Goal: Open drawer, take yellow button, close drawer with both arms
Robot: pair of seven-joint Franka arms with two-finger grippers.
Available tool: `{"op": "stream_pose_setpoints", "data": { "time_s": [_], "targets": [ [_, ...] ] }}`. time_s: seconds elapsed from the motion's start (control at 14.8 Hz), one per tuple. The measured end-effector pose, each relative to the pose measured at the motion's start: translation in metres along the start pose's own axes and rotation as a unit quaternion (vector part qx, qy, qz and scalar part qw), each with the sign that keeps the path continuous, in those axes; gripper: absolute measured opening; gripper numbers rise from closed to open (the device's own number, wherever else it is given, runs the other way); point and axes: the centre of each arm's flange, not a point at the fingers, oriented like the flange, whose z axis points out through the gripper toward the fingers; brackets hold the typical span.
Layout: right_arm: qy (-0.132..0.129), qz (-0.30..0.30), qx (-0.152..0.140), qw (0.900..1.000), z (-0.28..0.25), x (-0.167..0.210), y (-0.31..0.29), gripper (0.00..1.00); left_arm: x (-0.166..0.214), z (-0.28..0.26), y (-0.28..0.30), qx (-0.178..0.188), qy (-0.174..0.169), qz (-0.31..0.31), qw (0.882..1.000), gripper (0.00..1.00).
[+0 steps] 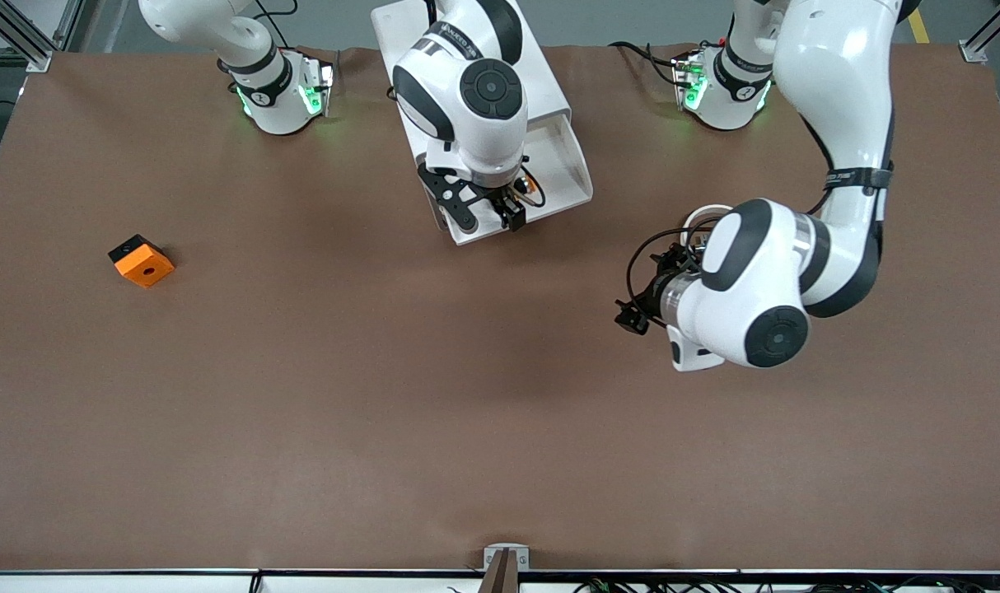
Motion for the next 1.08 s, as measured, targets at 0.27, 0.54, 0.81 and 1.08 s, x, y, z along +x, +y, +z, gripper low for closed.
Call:
{"op": "stream_pose_setpoints", "data": {
  "time_s": [0.27,0.54,0.81,1.08],
  "targets": [
    [-0.022,0.001,0.0,1.0,0.0,-0.011,0.001,0.87,-0.017,0.025,0.004,0.034,0.02,0.072,0.997,1.0],
    [-0.025,0.001,0.001,1.0,-0.001,-0.011,0.001,0.61,-0.032,0.023,-0.004,0.044,0.034,0.111,0.992,1.0],
    [-0.026,0.001,0.004,1.0,-0.002,-0.011,0.0,0.41,-0.049,0.04,0.006,0.042,0.049,0.131,0.989,1.0],
    [-0.03,0.007,0.017,0.999,-0.015,-0.005,-0.004,0.41,-0.069,0.066,0.017,0.043,0.074,0.159,0.984,1.0]
  ]
}}
